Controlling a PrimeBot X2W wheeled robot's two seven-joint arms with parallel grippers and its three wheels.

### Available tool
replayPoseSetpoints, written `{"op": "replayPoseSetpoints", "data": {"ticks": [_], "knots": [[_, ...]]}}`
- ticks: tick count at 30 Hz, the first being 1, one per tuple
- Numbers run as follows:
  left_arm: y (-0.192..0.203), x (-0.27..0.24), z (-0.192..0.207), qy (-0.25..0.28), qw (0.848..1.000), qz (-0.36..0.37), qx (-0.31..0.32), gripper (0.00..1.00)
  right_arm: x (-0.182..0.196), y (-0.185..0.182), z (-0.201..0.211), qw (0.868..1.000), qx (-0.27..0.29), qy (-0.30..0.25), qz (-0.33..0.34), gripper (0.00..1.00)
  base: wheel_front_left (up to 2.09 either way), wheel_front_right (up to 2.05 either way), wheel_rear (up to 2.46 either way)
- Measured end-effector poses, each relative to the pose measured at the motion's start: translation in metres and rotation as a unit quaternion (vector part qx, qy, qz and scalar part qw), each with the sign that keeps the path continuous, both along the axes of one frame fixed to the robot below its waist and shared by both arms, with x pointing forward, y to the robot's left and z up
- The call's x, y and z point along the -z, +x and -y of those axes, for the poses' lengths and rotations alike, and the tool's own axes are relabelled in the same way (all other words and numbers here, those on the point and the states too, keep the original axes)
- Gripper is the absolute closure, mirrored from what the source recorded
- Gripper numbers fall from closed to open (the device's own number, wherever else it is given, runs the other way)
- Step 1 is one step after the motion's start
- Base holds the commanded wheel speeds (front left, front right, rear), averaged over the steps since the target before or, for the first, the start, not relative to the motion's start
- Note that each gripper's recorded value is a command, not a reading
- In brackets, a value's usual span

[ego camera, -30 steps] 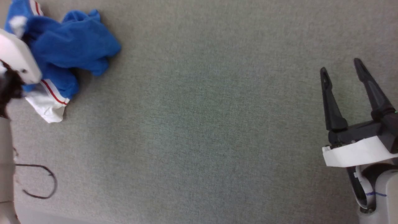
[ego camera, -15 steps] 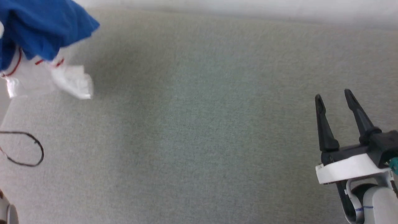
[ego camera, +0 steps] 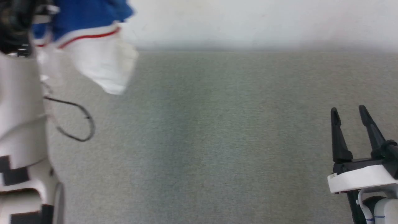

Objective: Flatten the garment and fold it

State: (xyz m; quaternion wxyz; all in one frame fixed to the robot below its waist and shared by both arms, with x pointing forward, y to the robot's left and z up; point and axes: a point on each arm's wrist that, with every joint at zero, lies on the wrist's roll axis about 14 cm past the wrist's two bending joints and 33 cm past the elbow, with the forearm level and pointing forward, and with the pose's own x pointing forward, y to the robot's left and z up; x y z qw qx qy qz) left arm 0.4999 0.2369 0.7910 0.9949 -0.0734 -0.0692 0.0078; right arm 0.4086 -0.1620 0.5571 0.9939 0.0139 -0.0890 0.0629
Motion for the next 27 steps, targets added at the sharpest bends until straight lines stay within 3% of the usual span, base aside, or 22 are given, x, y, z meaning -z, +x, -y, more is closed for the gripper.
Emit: {"op": "replayPoseSetpoints", "data": {"ticks": [6, 13, 19, 27], "knots": [[0.003, -0.006, 0.094, -0.046, 0.992, 0.006, 0.118, 1.0, -0.01, -0.015, 0.031, 0.999, 0.044, 0.001, 0.012, 0.0, 0.0, 0.0, 0.0], [-0.002, 0.021, 0.188, -0.05, 0.972, -0.006, 0.228, 1.0, -0.014, -0.032, 0.069, 0.995, 0.101, -0.002, 0.019, 0.0, 0.0, 0.0, 0.0], [-0.005, 0.101, 0.237, -0.052, 0.961, -0.057, 0.265, 1.0, -0.012, -0.042, 0.092, 0.991, 0.135, -0.006, 0.015, 0.0, 0.0, 0.0, 0.0], [-0.022, 0.266, 0.257, -0.043, 0.945, -0.213, 0.244, 1.0, -0.001, -0.043, 0.1, 0.989, 0.149, -0.011, -0.004, 0.0, 0.0, 0.0, 0.0]]}}
